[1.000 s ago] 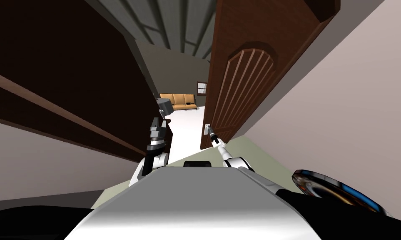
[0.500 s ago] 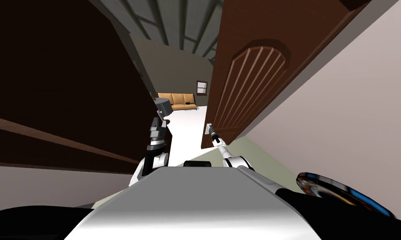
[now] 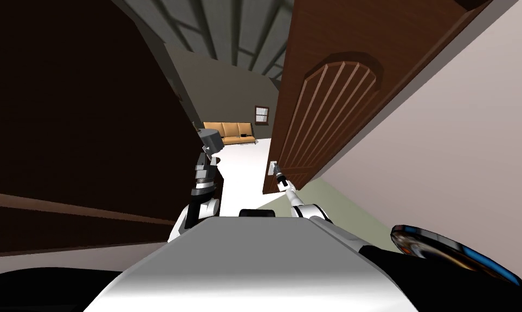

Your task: Push the door open

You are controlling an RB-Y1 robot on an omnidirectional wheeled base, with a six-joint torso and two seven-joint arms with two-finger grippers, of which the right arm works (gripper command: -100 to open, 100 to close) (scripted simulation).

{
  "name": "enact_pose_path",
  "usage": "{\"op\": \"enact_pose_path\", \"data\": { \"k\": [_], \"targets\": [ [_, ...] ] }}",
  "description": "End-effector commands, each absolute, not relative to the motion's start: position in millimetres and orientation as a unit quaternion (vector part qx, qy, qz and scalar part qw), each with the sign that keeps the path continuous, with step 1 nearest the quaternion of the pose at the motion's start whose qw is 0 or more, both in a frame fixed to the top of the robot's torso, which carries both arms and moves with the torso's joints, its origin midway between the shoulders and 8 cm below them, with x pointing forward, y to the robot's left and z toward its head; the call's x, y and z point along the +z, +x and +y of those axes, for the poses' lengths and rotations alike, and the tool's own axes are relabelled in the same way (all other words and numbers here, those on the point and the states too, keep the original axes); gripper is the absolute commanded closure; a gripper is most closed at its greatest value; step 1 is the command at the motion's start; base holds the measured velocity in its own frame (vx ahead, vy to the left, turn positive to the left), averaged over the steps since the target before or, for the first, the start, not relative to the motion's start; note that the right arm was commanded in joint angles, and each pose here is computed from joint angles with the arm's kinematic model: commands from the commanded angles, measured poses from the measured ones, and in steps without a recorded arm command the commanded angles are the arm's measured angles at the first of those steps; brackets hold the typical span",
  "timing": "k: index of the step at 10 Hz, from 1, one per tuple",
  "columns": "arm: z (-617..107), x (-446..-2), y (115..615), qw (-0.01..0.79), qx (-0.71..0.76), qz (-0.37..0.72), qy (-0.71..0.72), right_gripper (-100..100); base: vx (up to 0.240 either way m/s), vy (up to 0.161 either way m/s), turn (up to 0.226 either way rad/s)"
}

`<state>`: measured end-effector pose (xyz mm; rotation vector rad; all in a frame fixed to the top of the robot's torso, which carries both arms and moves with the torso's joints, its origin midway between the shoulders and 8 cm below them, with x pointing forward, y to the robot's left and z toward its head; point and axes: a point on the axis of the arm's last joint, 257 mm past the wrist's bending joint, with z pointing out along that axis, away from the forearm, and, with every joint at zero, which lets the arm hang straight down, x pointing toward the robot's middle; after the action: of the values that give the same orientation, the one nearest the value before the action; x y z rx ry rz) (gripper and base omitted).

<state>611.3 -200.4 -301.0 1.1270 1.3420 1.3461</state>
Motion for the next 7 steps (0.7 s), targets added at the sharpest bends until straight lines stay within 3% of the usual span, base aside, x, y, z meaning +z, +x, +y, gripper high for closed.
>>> {"op": "enact_pose_path", "data": {
  "k": [1,7],
  "targets": [
    [-221.6,-293.0,615.5,0.464,0.537,0.533,0.461,100,0.157,0.151,-0.062],
    [-256.6,-294.2,615.3,0.483,0.519,0.516,0.48,100,0.152,0.136,-0.064]
  ]
}}
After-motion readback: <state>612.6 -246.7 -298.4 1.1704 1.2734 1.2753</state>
